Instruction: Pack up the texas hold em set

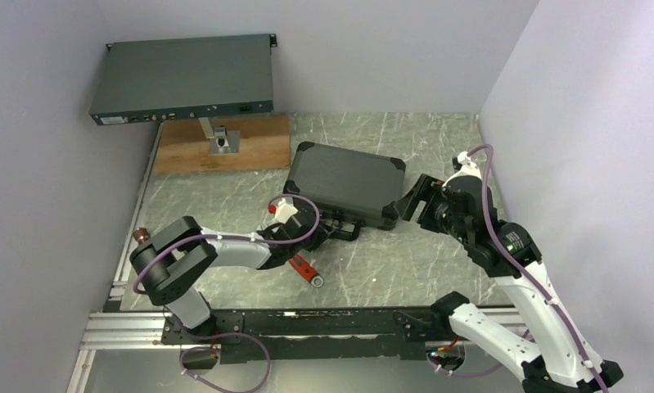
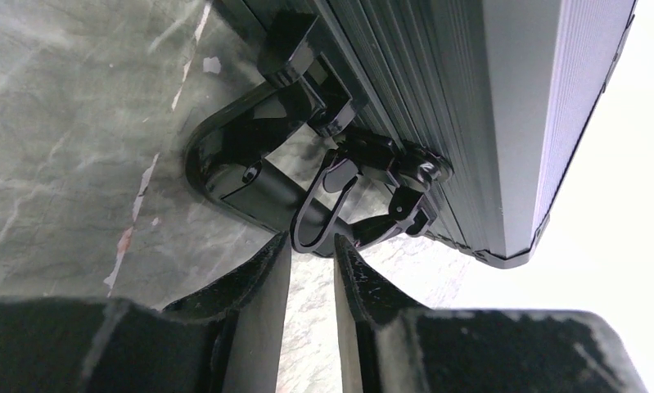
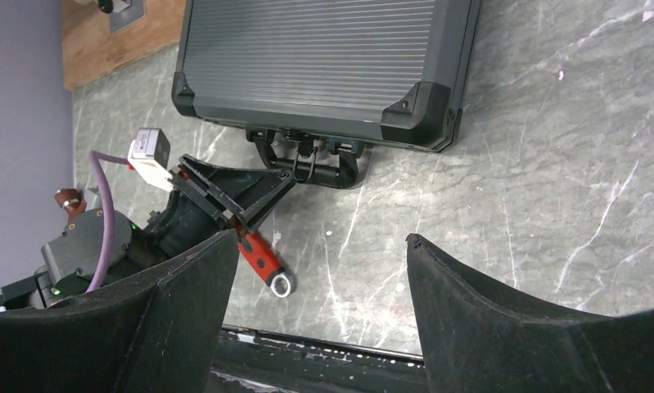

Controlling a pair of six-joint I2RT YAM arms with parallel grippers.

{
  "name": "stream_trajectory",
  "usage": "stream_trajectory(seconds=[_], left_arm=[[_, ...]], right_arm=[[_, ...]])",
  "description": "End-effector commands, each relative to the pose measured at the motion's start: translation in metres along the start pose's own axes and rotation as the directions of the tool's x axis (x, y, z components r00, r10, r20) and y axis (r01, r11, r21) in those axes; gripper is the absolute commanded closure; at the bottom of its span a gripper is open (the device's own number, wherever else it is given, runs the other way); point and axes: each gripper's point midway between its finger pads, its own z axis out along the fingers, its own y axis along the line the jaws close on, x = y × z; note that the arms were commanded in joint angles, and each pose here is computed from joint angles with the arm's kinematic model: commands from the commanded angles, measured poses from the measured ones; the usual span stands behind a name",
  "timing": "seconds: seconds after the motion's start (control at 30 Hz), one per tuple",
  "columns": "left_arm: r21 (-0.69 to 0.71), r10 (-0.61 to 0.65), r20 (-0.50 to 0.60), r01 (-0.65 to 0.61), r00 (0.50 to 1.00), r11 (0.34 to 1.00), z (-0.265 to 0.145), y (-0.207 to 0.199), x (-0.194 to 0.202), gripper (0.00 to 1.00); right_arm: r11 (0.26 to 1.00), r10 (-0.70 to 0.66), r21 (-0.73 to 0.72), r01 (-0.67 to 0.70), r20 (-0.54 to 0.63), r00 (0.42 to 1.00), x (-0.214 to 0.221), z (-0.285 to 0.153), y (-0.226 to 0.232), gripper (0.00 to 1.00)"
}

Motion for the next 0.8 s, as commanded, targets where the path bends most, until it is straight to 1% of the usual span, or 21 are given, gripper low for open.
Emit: stream_trajectory(seconds=[0.0,0.4,0.63,0.77], left_arm=[[0.071,-0.025,-0.017,0.026,1.0,0.997,0.0037,-0.0289,0.0019,0.69],[0.098,-0.032,-0.045,0.036,0.998,0.995,0.0039,-0.0328,0.0051,0.71],[0.089,-0.05,-0.065,0.056,0.997,0.994,0.008,-0.0292,0.0095,0.67],[0.089,-0.051,-0.07,0.058,0.996,0.994,0.0104,-0.0295,0.0105,0.7]], right_arm=[[1.0,-0.004,-0.011,0.004,0.04,0.999,-0.0095,0.0019,0.0047,0.22],[1.0,-0.002,-0.011,0.002,0.032,0.999,-0.0081,0.0051,0.0054,0.22],[1.0,0.009,-0.007,-0.008,0.031,0.999,-0.0068,0.0049,0.004,0.22],[1.0,0.014,-0.004,-0.014,0.033,0.999,-0.006,0.0039,0.0026,0.22]])
